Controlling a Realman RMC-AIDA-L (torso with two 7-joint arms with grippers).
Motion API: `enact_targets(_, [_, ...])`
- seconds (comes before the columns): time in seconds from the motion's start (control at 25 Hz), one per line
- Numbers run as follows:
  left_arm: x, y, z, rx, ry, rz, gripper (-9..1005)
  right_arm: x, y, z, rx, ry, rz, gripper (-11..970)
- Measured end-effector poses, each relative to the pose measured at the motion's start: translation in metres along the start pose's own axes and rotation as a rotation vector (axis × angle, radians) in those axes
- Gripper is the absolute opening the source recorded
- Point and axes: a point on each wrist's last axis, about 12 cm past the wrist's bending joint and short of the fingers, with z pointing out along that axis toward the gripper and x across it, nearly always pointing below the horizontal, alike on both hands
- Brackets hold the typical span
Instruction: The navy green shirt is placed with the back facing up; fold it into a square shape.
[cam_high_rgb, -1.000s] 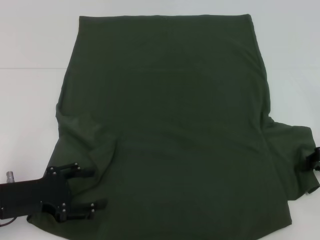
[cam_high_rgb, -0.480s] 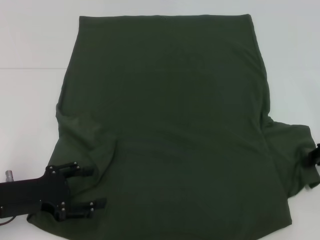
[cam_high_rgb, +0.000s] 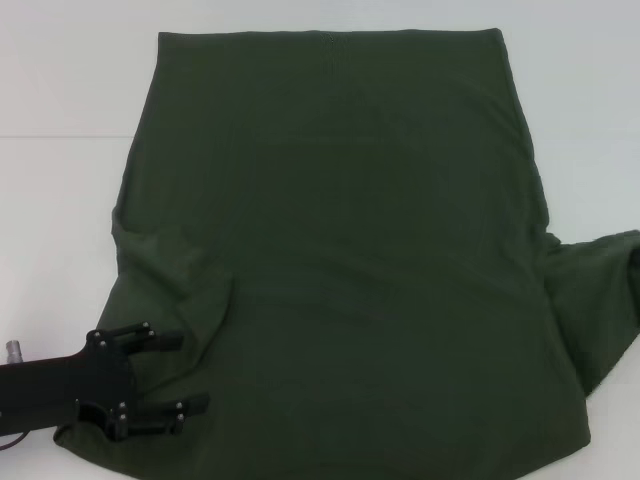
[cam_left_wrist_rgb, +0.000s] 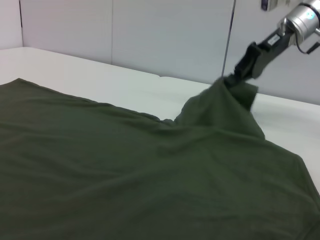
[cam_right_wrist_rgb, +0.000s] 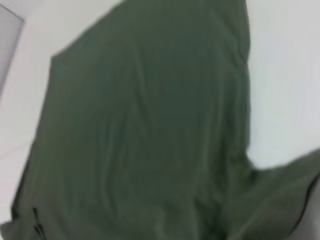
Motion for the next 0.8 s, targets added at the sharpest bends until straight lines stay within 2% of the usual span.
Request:
enact_targets(0.2, [-0.001, 0.001, 0.001, 0.001, 0.000, 0.002, 835, -0.009, 0.012, 0.004, -0.035, -0.015, -0.029, 37])
enact_targets(0.64, [-0.001, 0.002, 0.002, -0.003, 0.002, 0.005, 835, -0.022, 0.063, 0.046, -0.089, 0.098, -0.171, 49])
enact_targets(0.8, [-0.001, 0.001, 0.001, -0.005, 0.003, 0.003, 835, -0.022, 0.065, 0.047, -0.093, 0.098, -0.173, 53])
